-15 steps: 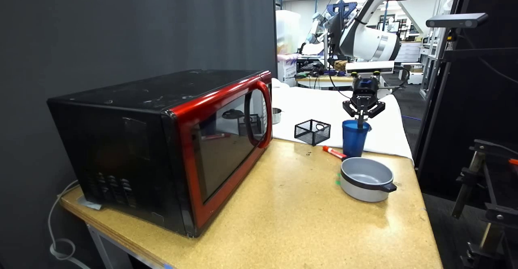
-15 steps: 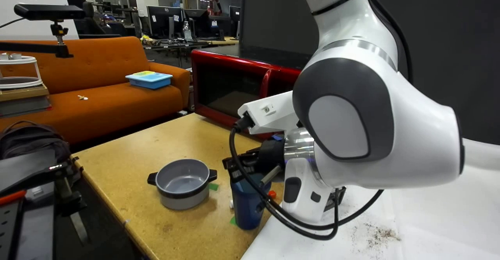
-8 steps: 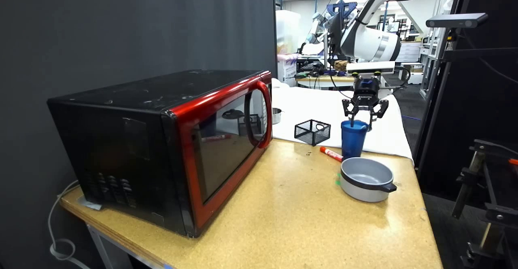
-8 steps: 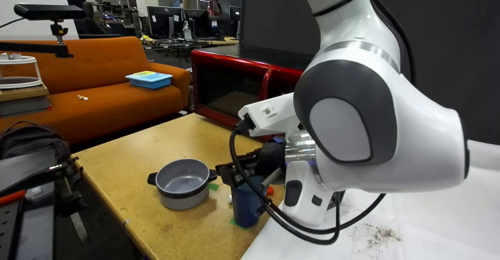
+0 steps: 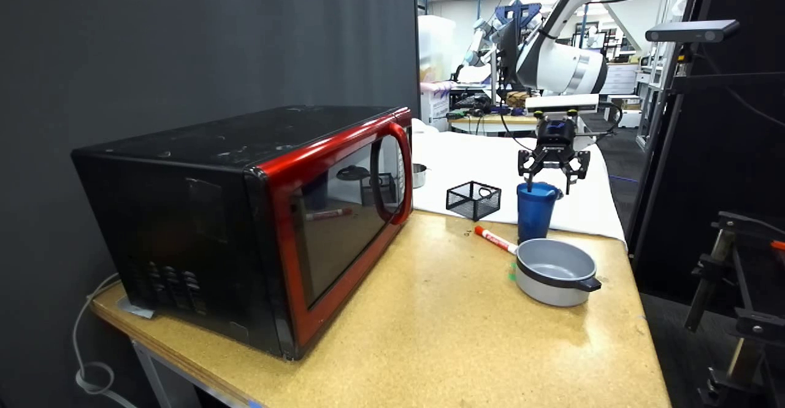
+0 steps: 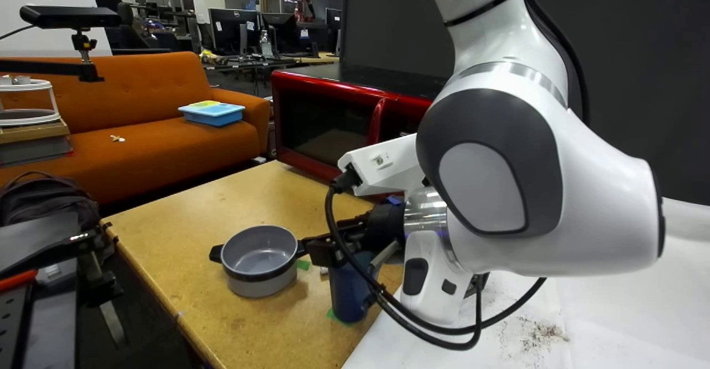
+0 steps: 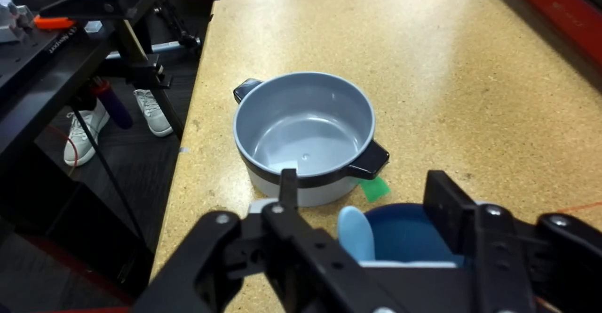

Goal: Remove the spoon from the cup and put it on the table

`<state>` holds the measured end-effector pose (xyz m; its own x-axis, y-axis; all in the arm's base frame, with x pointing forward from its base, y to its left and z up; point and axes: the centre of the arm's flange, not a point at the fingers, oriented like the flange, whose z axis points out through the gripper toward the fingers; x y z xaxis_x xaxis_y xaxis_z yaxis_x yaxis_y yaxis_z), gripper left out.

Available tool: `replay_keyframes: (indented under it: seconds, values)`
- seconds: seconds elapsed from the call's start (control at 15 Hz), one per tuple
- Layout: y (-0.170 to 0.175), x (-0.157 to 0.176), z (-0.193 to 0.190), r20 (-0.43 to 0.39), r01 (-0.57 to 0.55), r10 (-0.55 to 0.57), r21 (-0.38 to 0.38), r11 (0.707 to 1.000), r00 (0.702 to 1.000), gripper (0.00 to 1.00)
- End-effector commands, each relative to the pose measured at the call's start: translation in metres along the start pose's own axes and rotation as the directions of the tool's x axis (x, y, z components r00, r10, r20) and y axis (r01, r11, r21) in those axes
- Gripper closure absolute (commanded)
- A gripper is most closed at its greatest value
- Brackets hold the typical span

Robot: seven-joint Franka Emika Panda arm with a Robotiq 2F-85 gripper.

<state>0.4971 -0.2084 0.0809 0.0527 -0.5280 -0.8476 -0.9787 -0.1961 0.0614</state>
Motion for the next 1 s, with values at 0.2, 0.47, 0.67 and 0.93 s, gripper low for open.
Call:
replay_keyframes:
  seconds: [0.2, 0.47, 0.67, 0.93]
  values:
    - [-0.005, 0.008, -0.006, 0.015, 0.008, -0.008, 0.003, 1.000, 1.000, 0.72]
    - [-0.004, 0.016, -0.009, 0.021, 0.002, -0.002, 0.010, 1.000, 1.000, 0.96]
    - [-0.002, 0.018, -0.013, 0.035, 0.000, -0.001, 0.020, 1.000, 0.999, 0.99]
    - [-0.001, 0.016, -0.019, 0.032, 0.001, -0.002, 0.030, 1.000, 1.000, 0.99]
